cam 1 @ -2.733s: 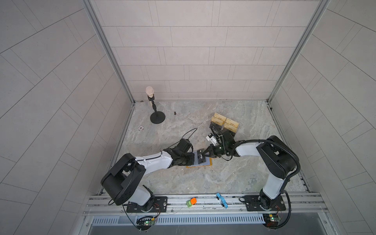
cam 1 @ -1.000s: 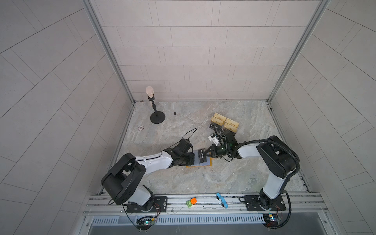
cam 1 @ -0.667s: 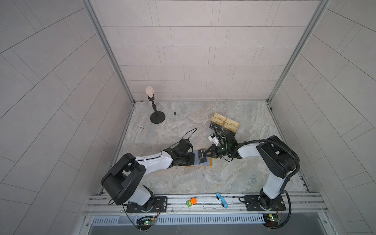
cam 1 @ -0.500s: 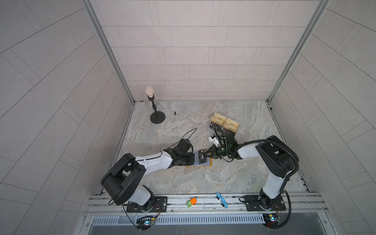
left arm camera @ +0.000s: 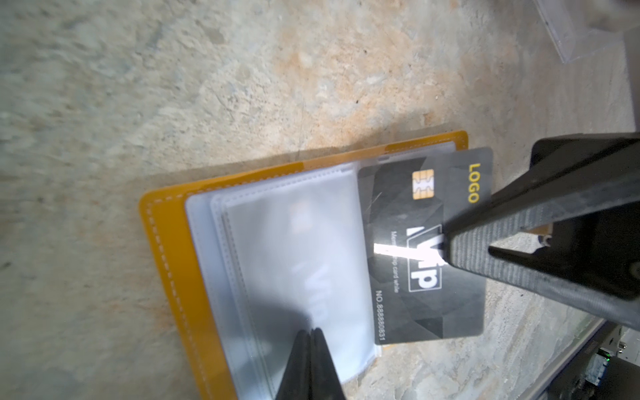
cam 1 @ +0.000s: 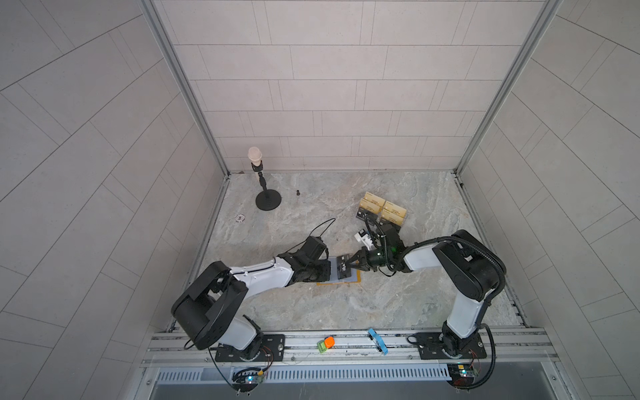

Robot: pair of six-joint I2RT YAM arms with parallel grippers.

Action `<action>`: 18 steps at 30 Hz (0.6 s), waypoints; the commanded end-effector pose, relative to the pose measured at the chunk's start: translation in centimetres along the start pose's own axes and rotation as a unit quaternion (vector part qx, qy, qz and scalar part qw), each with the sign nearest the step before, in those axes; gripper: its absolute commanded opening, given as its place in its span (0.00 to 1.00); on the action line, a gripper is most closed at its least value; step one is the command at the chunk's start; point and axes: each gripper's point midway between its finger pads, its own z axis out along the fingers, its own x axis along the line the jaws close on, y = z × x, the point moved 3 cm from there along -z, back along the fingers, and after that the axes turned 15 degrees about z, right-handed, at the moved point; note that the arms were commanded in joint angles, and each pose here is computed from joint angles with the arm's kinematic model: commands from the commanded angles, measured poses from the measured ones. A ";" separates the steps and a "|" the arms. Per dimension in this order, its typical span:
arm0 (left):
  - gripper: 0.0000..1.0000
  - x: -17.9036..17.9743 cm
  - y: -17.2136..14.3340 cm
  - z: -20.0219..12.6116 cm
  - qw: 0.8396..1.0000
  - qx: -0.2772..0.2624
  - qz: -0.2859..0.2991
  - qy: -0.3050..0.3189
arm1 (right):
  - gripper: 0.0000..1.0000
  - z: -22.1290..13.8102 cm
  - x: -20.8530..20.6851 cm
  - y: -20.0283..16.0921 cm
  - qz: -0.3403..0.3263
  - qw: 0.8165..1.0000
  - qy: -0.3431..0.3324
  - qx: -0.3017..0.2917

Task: Insert credit cards into a card holder
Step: Insert the credit card into the card slot.

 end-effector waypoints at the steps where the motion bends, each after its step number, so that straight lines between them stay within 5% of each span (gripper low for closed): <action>1: 0.05 1.3 -1.5 -0.2 0.999 0.023 -0.001 0.027 | 0.00 0.3 -0.1 -0.2 0.005 1.000 0.007 0.007; 18: 0.05 1.3 -1.6 -0.1 0.999 0.029 0.002 0.026 | 0.00 0.8 -0.5 -0.7 0.023 0.999 0.019 0.017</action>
